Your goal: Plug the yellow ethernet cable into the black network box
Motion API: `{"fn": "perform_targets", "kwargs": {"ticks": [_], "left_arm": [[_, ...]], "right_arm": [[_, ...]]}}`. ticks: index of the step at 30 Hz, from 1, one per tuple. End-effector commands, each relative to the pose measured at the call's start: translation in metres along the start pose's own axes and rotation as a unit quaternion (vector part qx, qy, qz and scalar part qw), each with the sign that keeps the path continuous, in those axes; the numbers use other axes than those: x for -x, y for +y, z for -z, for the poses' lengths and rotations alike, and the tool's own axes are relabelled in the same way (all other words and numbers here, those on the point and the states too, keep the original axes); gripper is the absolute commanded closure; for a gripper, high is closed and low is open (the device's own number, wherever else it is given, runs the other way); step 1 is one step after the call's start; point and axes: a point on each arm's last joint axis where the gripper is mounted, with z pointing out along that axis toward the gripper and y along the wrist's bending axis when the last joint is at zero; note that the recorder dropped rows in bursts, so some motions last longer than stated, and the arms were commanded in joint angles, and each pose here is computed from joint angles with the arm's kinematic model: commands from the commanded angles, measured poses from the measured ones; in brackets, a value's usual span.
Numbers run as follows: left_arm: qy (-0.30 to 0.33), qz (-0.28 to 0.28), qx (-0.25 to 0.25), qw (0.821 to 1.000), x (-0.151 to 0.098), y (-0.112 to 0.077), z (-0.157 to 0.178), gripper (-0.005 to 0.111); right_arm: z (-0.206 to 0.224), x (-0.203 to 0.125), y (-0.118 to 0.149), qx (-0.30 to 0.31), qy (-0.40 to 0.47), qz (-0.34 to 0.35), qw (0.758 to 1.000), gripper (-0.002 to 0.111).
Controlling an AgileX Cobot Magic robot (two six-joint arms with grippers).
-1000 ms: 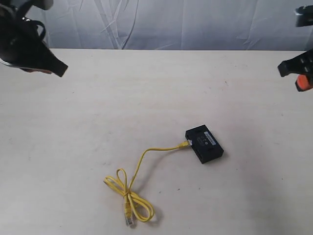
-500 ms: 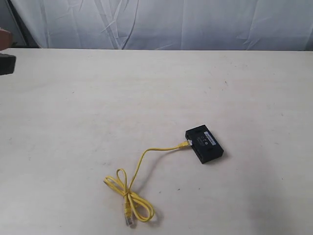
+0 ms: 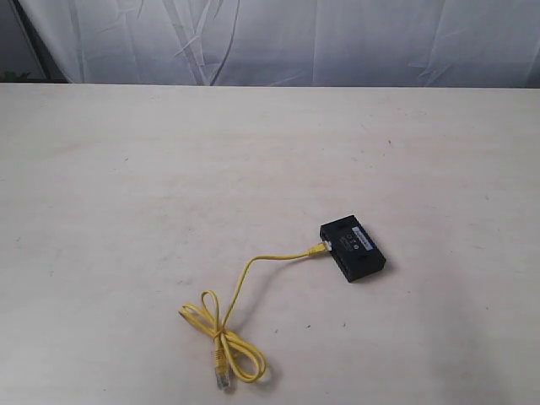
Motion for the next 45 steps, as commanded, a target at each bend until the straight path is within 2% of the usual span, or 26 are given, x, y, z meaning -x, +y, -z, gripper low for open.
{"fn": "perform_targets", "kwargs": {"ticks": [1,13,31,33,37,40,45], "left_arm": [[-0.038,0.015,0.002,0.999,-0.008,-0.001,0.016,0.106],[-0.13,0.023,0.009,0.991,-0.023,-0.004,0.054,0.106],[-0.13,0.009,0.014,0.991,-0.025,-0.004,0.058,0.106],[-0.129,-0.019,0.023,0.991,-0.025,-0.003,0.058,0.106],[-0.105,0.003,0.025,0.994,-0.035,-0.003,0.053,0.106],[-0.083,0.046,0.055,0.994,-0.05,-0.001,0.048,0.106],[-0.067,0.064,0.109,0.99,-0.079,0.001,0.046,0.106]], "right_arm": [[0.019,-0.002,0.001,-0.011,-0.046,0.001,0.999,0.109],[0.055,-0.024,0.006,-0.021,-0.118,-0.004,0.993,0.109],[0.061,-0.028,0.008,-0.017,-0.116,-0.005,0.993,0.109],[0.061,-0.028,0.008,-0.017,-0.116,-0.005,0.993,0.109],[0.061,-0.028,0.008,-0.017,-0.116,-0.005,0.993,0.109],[0.061,-0.028,0.008,-0.017,-0.116,-0.005,0.993,0.109],[0.061,-0.028,0.008,-0.017,-0.116,-0.005,0.993,0.109]]}}
